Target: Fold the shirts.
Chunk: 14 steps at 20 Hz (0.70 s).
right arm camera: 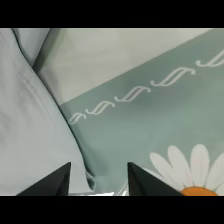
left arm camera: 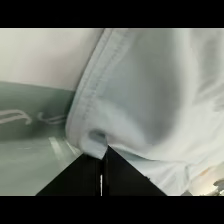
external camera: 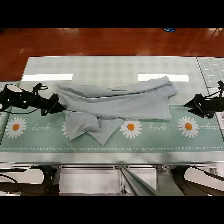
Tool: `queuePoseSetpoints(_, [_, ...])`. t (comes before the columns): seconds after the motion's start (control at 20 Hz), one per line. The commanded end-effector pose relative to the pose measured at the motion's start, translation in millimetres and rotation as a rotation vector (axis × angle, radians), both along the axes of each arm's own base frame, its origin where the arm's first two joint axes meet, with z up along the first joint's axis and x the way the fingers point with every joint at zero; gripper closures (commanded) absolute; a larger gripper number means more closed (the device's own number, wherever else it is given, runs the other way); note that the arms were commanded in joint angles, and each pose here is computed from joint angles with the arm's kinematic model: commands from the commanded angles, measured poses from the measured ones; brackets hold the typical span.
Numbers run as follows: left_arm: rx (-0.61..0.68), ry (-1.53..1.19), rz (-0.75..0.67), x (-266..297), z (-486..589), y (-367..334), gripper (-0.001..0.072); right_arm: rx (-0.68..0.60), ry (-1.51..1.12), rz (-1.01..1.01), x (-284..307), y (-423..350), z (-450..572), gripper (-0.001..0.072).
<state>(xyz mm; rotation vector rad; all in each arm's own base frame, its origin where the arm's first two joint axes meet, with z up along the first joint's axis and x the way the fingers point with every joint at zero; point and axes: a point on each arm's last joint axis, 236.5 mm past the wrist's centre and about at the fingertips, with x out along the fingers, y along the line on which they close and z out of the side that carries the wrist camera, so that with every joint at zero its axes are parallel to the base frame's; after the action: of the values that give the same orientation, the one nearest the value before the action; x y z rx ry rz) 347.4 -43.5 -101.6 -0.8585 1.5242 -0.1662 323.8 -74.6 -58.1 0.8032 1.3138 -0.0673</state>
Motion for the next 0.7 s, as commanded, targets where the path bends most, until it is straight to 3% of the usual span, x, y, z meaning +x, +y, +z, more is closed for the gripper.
queuePoseSetpoints(0.0, [-0.015,-0.025,-0.026,8.7,12.8,-2.6,0.0686,0.0,0.058,0.02,-17.7,3.7,-13.3,0.0303])
queuePoseSetpoints(0.4, [-0.02,-0.03,-0.036,10.7,17.6,-3.4,0.0686,0.144,0.151,0.104,-27.5,60.4,-43.6,0.0303])
queuePoseSetpoints(0.65, [-0.02,-0.03,-0.037,10.5,17.6,-3.5,0.0686,0.196,0.102,0.137,0.4,109.7,-51.6,0.0303])
